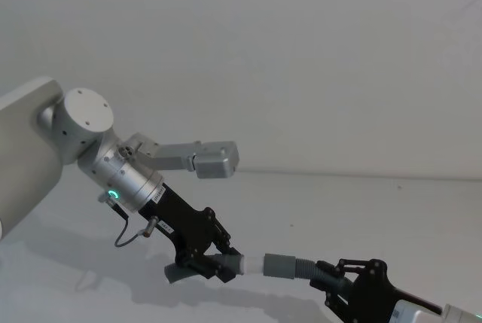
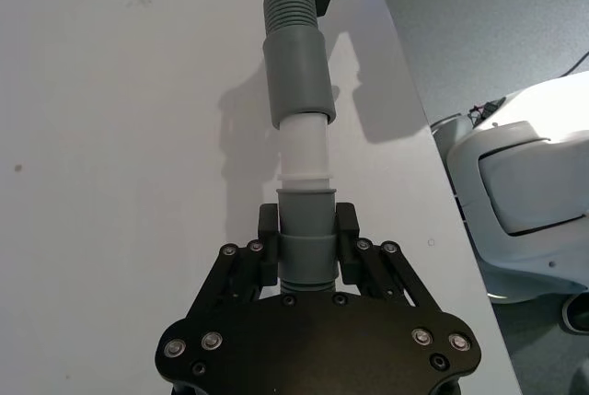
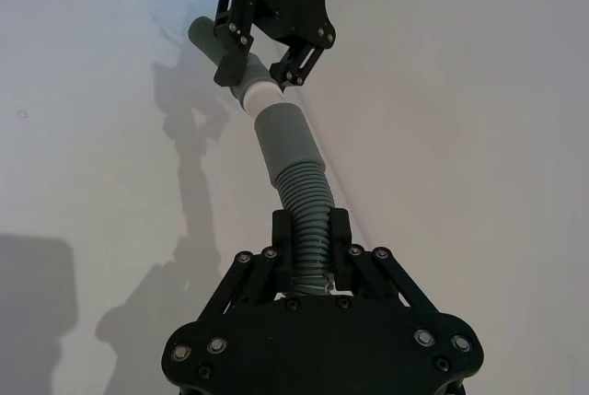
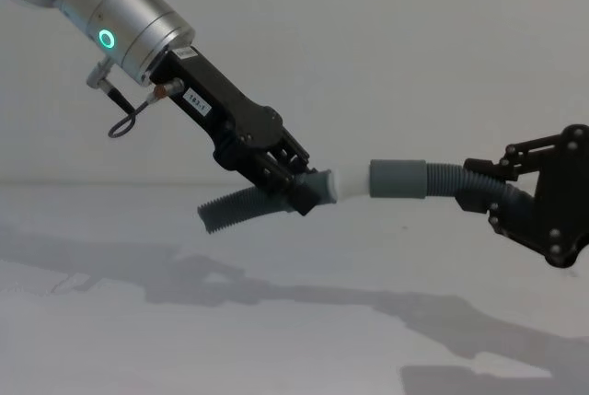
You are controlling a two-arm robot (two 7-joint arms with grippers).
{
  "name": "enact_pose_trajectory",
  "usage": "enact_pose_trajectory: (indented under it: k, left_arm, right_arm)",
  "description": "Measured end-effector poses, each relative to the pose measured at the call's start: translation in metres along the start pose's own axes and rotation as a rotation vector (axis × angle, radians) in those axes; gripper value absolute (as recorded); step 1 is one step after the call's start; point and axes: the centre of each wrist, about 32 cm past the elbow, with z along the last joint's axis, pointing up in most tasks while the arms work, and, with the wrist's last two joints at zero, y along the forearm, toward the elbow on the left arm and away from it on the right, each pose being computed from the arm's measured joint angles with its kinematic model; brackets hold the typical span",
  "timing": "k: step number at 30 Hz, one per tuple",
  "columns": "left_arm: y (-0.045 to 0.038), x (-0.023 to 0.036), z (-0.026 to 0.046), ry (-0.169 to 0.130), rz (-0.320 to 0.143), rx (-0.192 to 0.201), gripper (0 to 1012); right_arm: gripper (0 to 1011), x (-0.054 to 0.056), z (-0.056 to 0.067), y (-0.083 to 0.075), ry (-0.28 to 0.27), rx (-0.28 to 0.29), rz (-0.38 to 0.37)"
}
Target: Use both hands to pick up one end of the pipe from the table, align the ends, and insert them.
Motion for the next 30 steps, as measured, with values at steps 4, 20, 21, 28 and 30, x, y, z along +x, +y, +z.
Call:
enact_pose_trajectory:
  k: [4,20,21,28,30]
  left_arm:
    - [-0.0004,0.0019,0.0003,-0.002,-0.011,0.004,325]
    - [-0.0039,0.0103,0.0046,-0.02,-0.033,0.005,327]
    - [-0.0043,0.0107,0.0051,-0.02,-0.034,0.004,327]
    - [-0.0056,0.0117,0.0067,-0.024,-0.037,0.001,325]
    - [-0.0057,0.012,0.007,-0.024,-0.037,0.0,325]
  right_arm:
    - [213,0.0,0.0,0.001,0.002,0.001,0.002]
    - [213,0.0,0.002,0.002,0.004,0.005,0.008]
    - [213,0.0,0.002,0.002,0.004,0.006,0.009]
    - [213,-0.001,0.002,0.002,0.003,0.008,0.013]
    - [213,-0.001,0.002,0.002,0.003,0.009,0.014]
